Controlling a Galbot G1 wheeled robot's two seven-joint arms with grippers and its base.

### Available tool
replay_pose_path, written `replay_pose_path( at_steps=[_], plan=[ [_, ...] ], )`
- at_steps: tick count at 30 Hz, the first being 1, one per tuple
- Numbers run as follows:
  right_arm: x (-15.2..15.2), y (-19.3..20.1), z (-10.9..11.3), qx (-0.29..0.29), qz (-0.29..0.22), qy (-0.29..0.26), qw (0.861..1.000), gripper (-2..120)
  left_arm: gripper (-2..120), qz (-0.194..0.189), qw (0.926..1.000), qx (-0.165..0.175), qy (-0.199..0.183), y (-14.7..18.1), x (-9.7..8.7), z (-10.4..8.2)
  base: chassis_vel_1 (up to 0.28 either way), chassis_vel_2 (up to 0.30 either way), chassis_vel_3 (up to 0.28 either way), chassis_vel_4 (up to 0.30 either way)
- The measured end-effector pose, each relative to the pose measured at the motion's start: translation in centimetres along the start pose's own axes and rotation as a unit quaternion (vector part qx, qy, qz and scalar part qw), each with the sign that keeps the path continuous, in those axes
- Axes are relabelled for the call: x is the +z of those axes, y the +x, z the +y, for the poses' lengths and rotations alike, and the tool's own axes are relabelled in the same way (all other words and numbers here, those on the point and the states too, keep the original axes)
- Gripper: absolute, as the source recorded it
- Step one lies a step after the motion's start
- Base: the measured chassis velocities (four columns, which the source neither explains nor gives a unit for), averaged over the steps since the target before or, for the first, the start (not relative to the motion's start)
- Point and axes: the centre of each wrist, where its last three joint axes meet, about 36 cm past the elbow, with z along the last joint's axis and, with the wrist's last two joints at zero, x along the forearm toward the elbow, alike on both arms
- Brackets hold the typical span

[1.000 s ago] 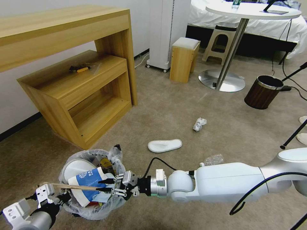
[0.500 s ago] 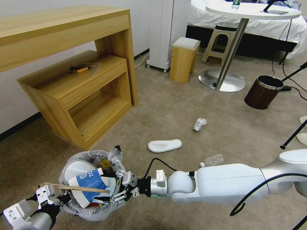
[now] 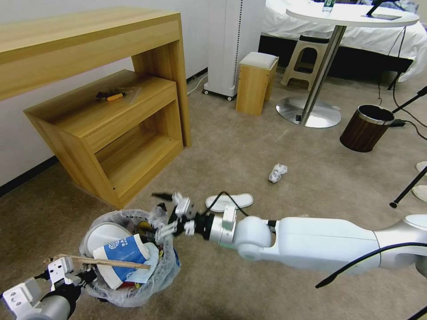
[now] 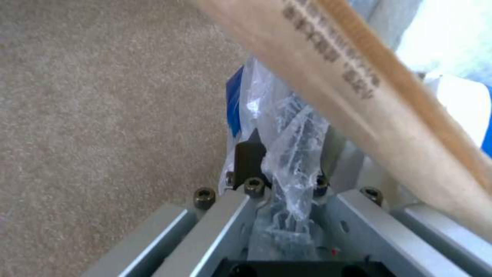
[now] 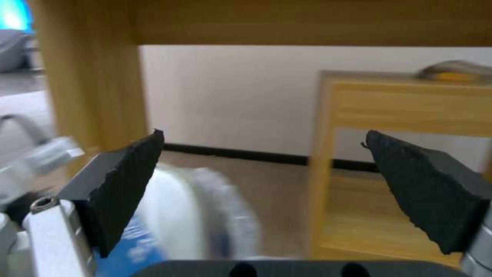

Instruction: Pick up the trash bin and place the garbage on the floor into it.

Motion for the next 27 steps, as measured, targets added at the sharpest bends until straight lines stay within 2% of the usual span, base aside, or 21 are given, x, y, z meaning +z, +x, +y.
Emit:
replay_pose_path(
  at_steps=[1, 6, 8, 9, 12, 14, 15, 16, 18, 19, 20, 21, 22, 23, 24, 27],
  plan=[
    [-0.5, 0.3, -1.0, 0.024, -0.007, 0.004, 1.0, 100, 0, -0.001, 1.0, -0.001, -0.003, 0.2, -0.1, 0.0, 0.0, 0.0, 0.0, 0.0],
    [-1.5, 1.0, -3.1, 0.073, -0.019, 0.012, 0.997, 100, 0, -0.002, 1.0, -0.001, -0.005, 0.6, -0.2, -0.1, 0.0, 0.0, 0.0, 0.0],
    [-2.0, 2.3, -4.8, 0.126, -0.025, 0.024, 0.991, 100, 0, -0.003, 1.0, -0.003, -0.007, 0.8, -0.2, 0.0, 0.0, 0.0, 0.0, 0.0],
    [-2.0, 2.3, -4.8, 0.126, -0.025, 0.024, 0.991, 100, 0, -0.003, 1.0, -0.003, -0.007, 0.8, -0.2, 0.0, 0.0, 0.0, 0.0, 0.0],
    [-1.3, 5.3, -6.3, 0.231, -0.002, 0.042, 0.972, 100, 0, -0.007, 1.0, -0.003, -0.006, 1.1, -0.3, -0.1, 0.0, 0.0, 0.0, 0.0],
    [-1.1, 5.9, -6.4, 0.248, 0.006, 0.045, 0.968, 100, 0, -0.007, 0.9999, -0.003, -0.006, 1.1, -0.4, -0.1, 0.0, 0.0, 0.0, 0.0],
    [-0.3, 7.9, -6.8, 0.293, 0.023, 0.053, 0.954, 100, 0, -0.01, 0.9999, -0.005, -0.006, 1.2, -0.4, -0.1, 0.0, 0.0, 0.0, 0.0],
    [-0.3, 7.9, -6.8, 0.293, 0.023, 0.053, 0.954, 100, 0, -0.01, 0.9999, -0.005, -0.006, 1.2, -0.4, -0.1, 0.0, 0.0, 0.0, 0.0],
    [0.3, 10.1, -7.3, 0.341, 0.04, 0.061, 0.937, 100, 0, -0.013, 0.9999, -0.004, -0.004, 1.3, -0.4, -0.2, 0.0, 0.0, 0.0, 0.0],
    [0.7, 11.8, -7.8, 0.374, 0.05, 0.071, 0.923, 100, 0, -0.016, 0.9999, -0.004, -0.005, 1.3, -0.4, -0.2, 0.0, 0.0, 0.0, 0.0],
    [0.7, 11.8, -7.8, 0.374, 0.05, 0.071, 0.923, 100, 0, -0.016, 0.9999, -0.004, -0.005, 1.3, -0.4, -0.2, 0.0, 0.0, 0.0, 0.0],
    [1.0, 13.3, -8.5, 0.402, 0.055, 0.079, 0.911, 100, 0, -0.019, 0.9998, -0.004, -0.004, 1.4, -0.5, -0.2, 0.0, 0.0, 0.0, 0.0],
    [1.1, 14.0, -8.8, 0.413, 0.058, 0.082, 0.905, 100, 0, -0.02, 0.9998, -0.004, -0.004, 1.4, -0.5, -0.2, 0.0, 0.0, 0.0, 0.0],
    [1.7, 16.3, -9.7, 0.448, 0.071, 0.093, 0.886, 100, 0, -0.023, 0.9997, -0.004, -0.005, 1.5, -0.6, -0.3, 0.0, 0.0, 0.0, 0.0],
    [1.7, 16.3, -9.7, 0.448, 0.071, 0.093, 0.886, 100, 0, -0.023, 0.9997, -0.004, -0.005, 1.5, -0.6, -0.3, 0.0, 0.0, 0.0, 0.0],
    [3.2, 19.8, -10.7, 0.492, 0.078, 0.116, 0.86, 97, 0, -0.027, 0.9996, -0.005, -0.006, 1.6, -0.8, -0.3, 0.0, 0.0, 0.0, 0.0]
  ],
)
